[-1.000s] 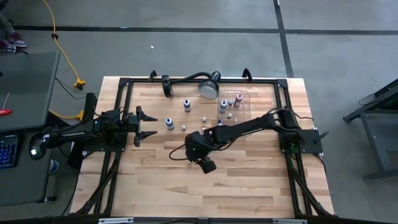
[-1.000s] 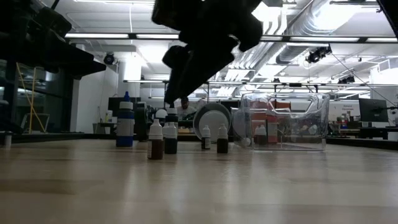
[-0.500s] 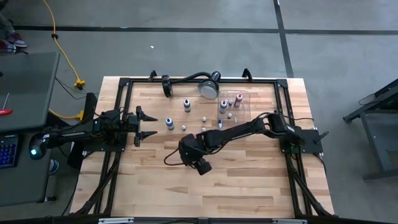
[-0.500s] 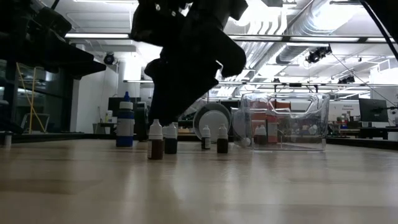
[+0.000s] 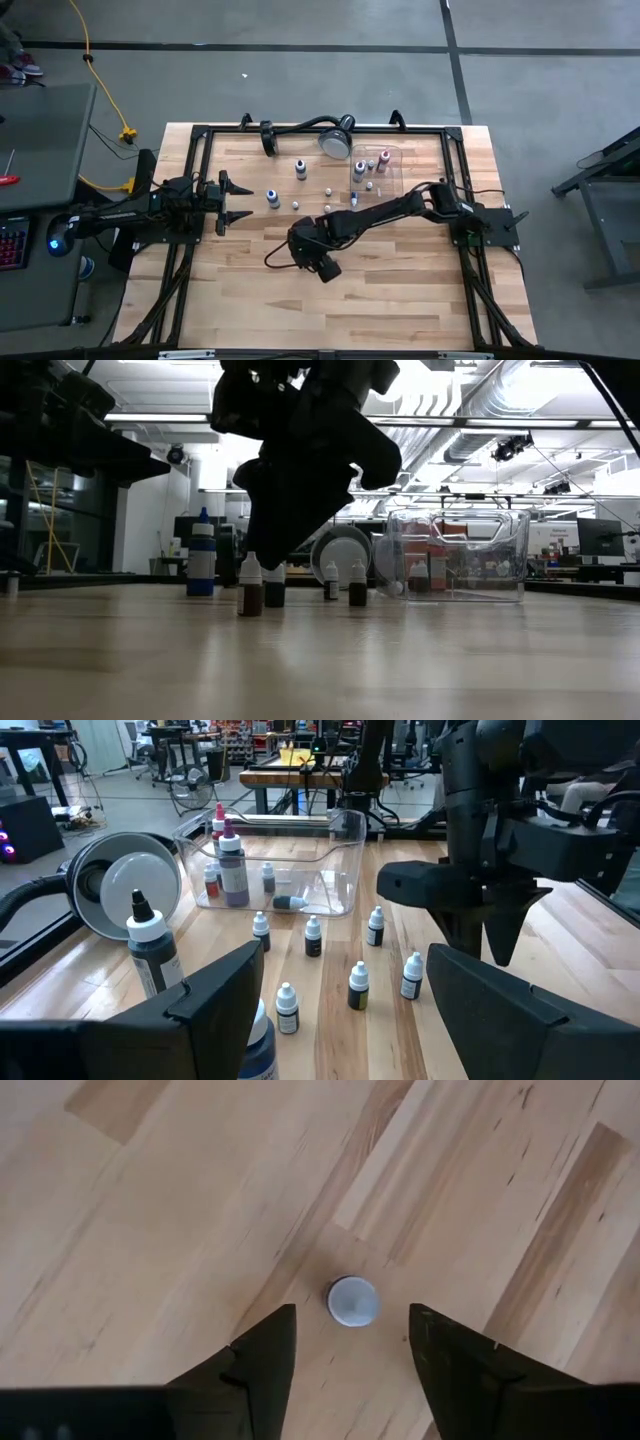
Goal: Pick & Place food coloring
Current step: Put the small orange food coloring bottle into the transparent bin
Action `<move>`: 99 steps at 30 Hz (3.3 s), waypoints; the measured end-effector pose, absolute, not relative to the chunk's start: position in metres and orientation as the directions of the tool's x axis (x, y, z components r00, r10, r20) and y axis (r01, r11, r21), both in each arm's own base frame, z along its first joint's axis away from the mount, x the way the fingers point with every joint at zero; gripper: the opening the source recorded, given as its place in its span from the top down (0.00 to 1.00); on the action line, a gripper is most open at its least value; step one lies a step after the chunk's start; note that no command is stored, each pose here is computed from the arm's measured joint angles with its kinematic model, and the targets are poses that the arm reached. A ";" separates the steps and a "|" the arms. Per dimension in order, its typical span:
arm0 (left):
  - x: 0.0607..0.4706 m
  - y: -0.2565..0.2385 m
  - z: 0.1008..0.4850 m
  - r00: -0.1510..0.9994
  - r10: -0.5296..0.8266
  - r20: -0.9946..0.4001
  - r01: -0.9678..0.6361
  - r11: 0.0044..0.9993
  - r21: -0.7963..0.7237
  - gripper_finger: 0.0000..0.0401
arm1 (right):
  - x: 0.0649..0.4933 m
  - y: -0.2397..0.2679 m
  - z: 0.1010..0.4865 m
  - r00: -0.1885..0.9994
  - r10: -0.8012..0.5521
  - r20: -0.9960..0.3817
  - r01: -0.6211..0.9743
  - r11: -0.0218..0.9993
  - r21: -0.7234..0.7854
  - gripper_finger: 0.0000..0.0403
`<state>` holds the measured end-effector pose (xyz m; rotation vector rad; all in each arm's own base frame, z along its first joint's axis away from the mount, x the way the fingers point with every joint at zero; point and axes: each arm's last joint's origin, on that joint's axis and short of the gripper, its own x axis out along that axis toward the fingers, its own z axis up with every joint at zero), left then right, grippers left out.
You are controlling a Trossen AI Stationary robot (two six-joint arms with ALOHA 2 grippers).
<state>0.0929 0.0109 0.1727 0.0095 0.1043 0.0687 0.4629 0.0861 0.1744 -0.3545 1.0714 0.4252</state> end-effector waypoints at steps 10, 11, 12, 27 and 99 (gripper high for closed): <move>0.093 0.011 0.173 0.992 0.069 -0.104 -0.068 0.998 0.013 0.31 | 0.465 0.087 0.171 0.423 0.169 -0.890 -0.494 0.866 -0.070 0.59; 0.093 0.011 0.173 0.992 0.069 -0.104 -0.068 0.998 0.013 0.31 | 0.466 0.087 0.171 0.425 0.171 -0.889 -0.489 0.870 -0.067 0.59; 0.093 0.011 0.173 0.992 0.069 -0.104 -0.068 0.998 0.013 0.31 | 0.467 0.087 0.172 0.435 0.172 -0.884 -0.481 0.874 -0.066 0.59; 0.093 0.011 0.173 0.992 0.069 -0.104 -0.068 0.998 0.013 0.31 | 0.466 0.085 0.171 0.426 0.172 -0.888 -0.456 0.889 -0.047 0.63; 0.093 0.011 0.173 0.992 0.069 -0.104 -0.068 0.998 0.013 0.31 | 0.439 0.065 0.306 0.382 -0.098 -0.919 0.142 0.989 -0.047 0.87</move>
